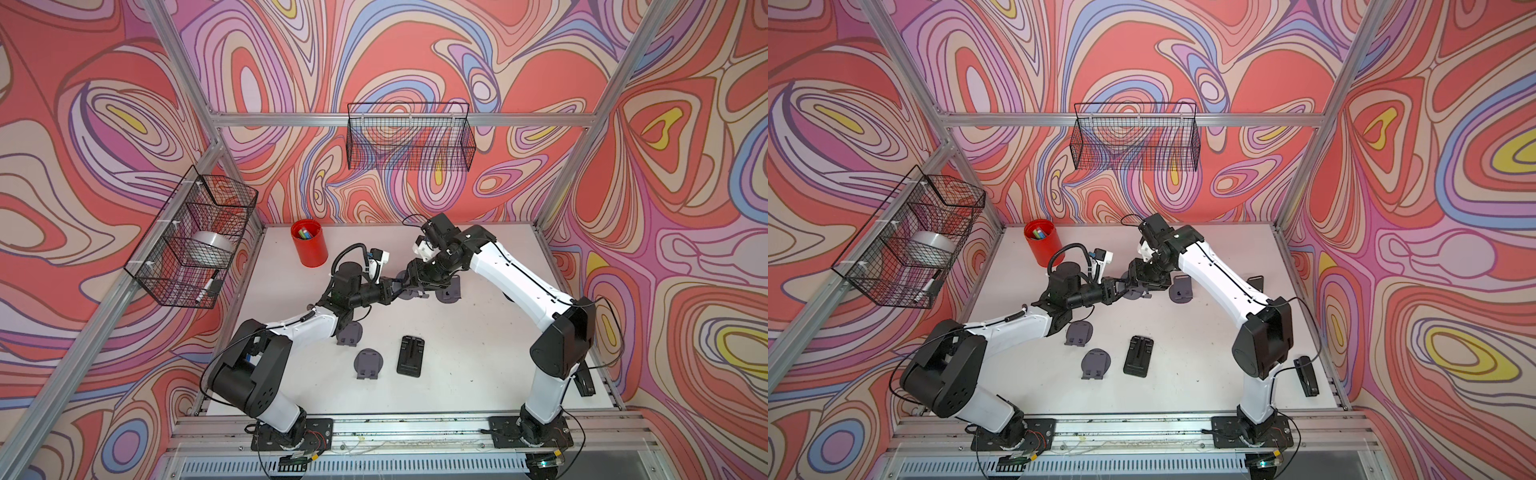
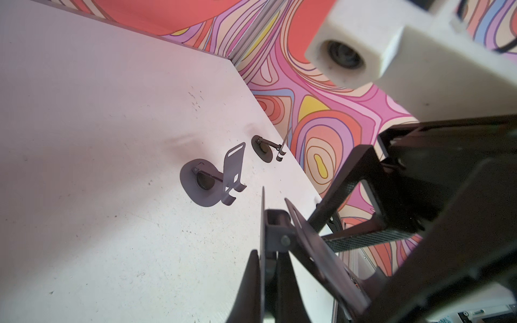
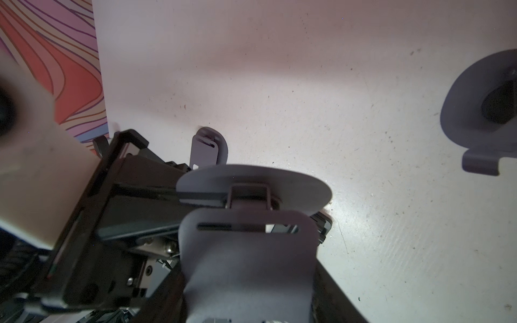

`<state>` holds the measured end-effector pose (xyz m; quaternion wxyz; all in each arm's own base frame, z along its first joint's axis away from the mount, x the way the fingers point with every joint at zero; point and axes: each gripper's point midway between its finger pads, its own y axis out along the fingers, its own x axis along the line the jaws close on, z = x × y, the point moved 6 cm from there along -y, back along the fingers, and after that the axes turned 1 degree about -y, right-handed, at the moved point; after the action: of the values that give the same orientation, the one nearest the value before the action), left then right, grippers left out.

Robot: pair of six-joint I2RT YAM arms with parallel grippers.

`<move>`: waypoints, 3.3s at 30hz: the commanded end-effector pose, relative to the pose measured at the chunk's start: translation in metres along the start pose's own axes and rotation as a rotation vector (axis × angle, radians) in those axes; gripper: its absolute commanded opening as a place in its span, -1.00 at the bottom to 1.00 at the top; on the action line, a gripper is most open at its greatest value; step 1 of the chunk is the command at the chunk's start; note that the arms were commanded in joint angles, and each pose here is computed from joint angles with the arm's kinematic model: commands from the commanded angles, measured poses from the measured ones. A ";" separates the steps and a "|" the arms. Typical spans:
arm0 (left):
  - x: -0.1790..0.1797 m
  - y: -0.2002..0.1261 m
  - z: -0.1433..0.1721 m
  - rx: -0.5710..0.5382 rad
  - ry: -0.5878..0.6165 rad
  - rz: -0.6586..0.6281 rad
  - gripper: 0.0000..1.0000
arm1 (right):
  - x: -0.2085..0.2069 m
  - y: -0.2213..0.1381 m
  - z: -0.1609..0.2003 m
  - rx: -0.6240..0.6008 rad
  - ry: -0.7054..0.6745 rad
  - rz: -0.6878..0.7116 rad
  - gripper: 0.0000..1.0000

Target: Open the phone stand

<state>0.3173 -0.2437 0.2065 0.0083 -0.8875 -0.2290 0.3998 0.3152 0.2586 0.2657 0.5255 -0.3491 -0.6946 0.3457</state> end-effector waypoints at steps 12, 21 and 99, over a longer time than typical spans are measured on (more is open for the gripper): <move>-0.015 0.010 -0.036 -0.057 0.078 0.155 -1.00 | 0.011 -0.033 0.009 -0.149 -0.092 -0.099 0.79; -0.011 -0.007 -0.048 -0.130 0.180 0.288 -1.00 | -0.006 -0.068 0.002 -0.295 -0.069 -0.194 0.45; -0.036 0.023 -0.075 -0.079 0.130 0.412 -1.00 | -0.020 -0.080 -0.038 -0.363 -0.195 -0.632 -0.85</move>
<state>0.3562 -0.2629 0.2655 -0.0817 -0.9377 -0.0622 0.3319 0.3534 0.2028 0.3223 0.4962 -0.1853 -0.8447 0.0771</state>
